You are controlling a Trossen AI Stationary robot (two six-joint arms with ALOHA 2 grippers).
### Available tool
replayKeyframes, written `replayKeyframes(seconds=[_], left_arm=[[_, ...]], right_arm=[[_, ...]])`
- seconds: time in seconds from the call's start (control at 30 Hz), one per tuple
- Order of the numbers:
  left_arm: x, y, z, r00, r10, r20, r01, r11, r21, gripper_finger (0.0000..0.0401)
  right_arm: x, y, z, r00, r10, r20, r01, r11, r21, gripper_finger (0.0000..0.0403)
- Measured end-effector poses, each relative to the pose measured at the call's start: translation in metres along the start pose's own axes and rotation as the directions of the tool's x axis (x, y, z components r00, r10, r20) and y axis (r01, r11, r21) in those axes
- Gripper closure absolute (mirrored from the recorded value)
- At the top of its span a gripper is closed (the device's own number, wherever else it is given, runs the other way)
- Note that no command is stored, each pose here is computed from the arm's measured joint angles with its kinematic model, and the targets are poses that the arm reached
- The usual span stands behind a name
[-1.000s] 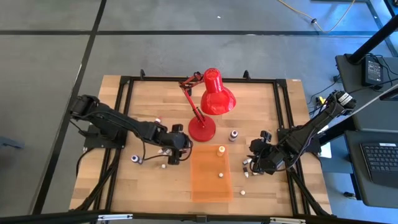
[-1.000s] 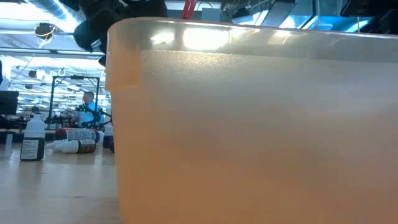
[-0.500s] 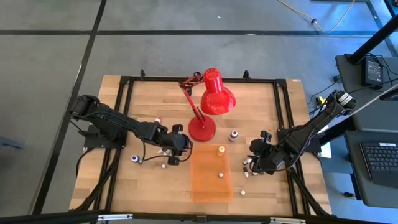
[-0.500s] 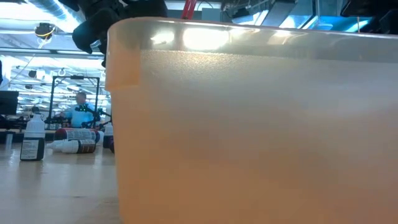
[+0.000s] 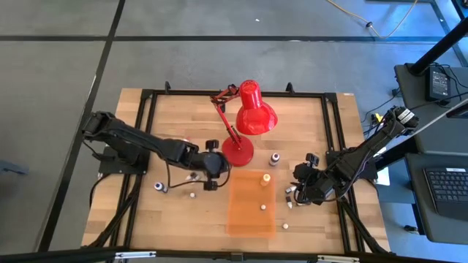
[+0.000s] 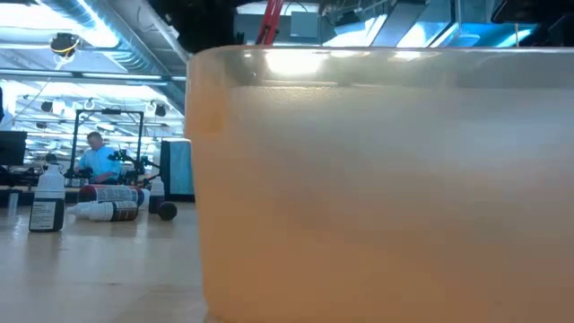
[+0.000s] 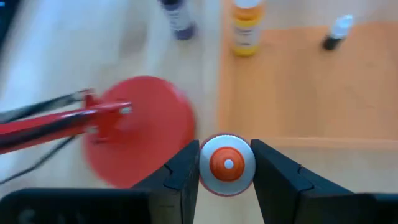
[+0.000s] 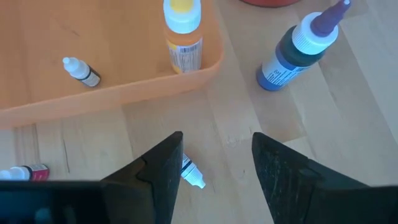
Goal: Pick & Place food coloring
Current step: Put the large orange food coloring bottle into the orange bin
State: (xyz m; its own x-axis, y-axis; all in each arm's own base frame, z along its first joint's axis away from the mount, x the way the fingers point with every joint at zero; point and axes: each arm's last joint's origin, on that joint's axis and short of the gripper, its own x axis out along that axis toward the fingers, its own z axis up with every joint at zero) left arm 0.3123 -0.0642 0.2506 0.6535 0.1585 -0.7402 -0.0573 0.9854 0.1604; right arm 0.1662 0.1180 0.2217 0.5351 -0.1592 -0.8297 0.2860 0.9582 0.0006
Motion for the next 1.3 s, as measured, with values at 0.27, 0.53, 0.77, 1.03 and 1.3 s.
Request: replayKeyframes(seconds=[0.27, 0.53, 0.77, 1.03, 1.3], left_arm=[[-0.015, -0.001, 0.023, 0.997, -0.012, 0.082, 0.013, 1.0, -0.02, 0.0281], [0.007, -0.014, 0.027, 0.985, -0.127, 0.114, 0.127, 0.992, 0.012, 0.028], [0.047, -0.025, 0.014, 0.99, -0.138, 0.006, 0.138, 0.99, 0.031, 0.0279], [0.069, -0.024, 0.007, 0.995, -0.091, -0.037, 0.092, 0.995, 0.036, 0.0274], [0.069, -0.019, 0.007, 0.996, -0.078, -0.043, 0.08, 0.996, 0.028, 0.0272]], right_arm=[[0.0, 0.0, 0.0, 1.0, 0.0, 0.0, 0.0, 1.0, -0.002, 0.0208], [0.0, 0.0, 0.0, 1.0, 0.001, 0.0, -0.001, 1.0, -0.002, 0.0208], [0.0, 0.0, 0.0, 1.0, 0.003, 0.002, -0.003, 1.0, 0.0, 0.0208], [0.0, 0.001, 0.001, 1.0, 0.007, 0.005, -0.007, 1.0, 0.002, 0.0208], [0.0, 0.002, 0.0, 0.998, 0.043, -0.035, -0.041, 0.997, 0.058, 0.0208]])
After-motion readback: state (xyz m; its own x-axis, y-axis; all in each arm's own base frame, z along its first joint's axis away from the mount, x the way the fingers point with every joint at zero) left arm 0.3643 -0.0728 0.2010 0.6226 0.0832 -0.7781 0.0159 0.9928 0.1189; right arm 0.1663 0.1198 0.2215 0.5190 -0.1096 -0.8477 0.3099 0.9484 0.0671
